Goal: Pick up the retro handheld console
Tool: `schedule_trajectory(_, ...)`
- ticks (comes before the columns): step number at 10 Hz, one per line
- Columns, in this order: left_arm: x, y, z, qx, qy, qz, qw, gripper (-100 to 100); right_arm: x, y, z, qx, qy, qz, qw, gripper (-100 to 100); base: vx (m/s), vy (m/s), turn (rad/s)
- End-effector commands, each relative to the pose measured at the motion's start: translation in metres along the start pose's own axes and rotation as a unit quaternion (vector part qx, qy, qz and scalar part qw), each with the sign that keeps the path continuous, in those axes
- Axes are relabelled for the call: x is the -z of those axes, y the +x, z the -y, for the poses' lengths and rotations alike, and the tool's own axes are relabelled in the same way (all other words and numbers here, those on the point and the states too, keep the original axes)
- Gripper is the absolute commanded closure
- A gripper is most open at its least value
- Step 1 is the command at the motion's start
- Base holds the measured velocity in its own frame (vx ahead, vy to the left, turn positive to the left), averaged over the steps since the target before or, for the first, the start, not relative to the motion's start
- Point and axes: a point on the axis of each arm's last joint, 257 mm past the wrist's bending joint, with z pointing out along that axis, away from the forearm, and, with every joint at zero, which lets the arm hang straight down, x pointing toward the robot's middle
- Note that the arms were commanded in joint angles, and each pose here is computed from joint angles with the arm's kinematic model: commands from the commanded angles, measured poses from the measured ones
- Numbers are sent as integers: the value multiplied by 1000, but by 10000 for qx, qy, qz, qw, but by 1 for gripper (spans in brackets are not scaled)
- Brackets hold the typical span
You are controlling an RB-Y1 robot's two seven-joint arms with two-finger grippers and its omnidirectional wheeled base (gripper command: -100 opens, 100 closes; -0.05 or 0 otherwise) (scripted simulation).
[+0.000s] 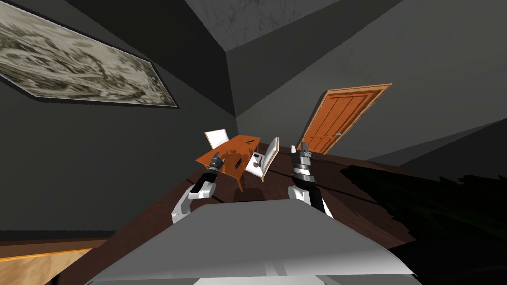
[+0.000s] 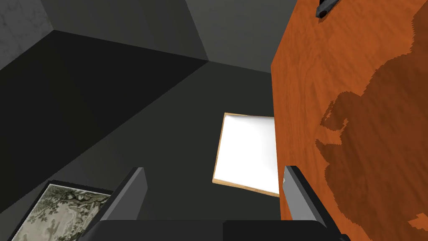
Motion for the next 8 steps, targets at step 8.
schedule_trajectory(8,-13,-43,-57,589,-1060,582,9909,-100,0,0,0,0,0,0,10000,0,24,-55,0)
